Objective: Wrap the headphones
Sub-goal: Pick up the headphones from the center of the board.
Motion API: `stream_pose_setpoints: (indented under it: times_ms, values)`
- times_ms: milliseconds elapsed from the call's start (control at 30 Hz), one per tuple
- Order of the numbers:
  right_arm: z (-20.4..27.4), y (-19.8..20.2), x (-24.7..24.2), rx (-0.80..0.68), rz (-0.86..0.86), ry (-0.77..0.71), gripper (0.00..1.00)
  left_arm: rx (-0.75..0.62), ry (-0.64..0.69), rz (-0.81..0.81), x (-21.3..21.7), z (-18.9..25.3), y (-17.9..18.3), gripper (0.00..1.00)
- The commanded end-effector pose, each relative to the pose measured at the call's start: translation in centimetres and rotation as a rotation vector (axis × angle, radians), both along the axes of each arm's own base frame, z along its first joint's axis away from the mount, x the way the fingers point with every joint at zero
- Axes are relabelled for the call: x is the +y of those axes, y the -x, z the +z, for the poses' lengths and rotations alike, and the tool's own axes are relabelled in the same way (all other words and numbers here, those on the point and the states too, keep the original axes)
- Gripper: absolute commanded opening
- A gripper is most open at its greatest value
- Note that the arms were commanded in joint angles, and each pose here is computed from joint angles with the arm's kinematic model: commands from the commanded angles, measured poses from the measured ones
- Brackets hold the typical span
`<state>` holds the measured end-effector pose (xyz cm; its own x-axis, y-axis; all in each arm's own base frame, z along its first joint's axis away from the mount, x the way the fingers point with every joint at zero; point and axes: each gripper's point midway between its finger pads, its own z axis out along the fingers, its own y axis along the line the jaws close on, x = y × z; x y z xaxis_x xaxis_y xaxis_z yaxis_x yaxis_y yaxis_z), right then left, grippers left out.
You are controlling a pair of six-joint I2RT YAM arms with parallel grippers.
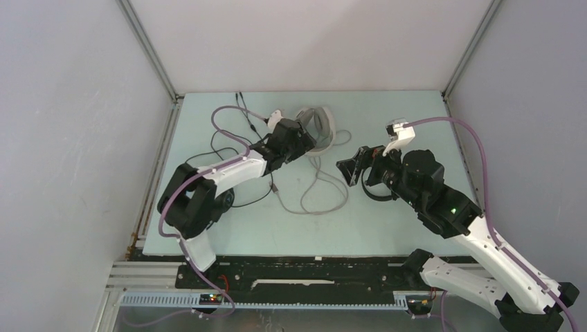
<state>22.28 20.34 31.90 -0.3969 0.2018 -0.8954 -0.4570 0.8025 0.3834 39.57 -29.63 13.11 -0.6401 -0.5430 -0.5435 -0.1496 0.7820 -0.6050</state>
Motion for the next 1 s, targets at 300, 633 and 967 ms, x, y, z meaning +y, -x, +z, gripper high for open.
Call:
stream_pose_setpoints:
  times_ms: [300,633,967]
  values:
    - [1.6,0.4,0.0,-0.060,0.048,-0.018,0.99,-0.004,0.099,0.194,0.2,-4.2,-4.1,0.70]
    - [1.2,-0.3,0.0,-0.048,0.043,-0.012,0.99,0.054,0.085,0.218,0.7,-7.0,-5.3,0.62]
    - [0.8,-0.7,0.7,-0.030,0.053,-0.018,0.98,0.041,0.044,0.211,1.2,-7.0,-6.0,0.32]
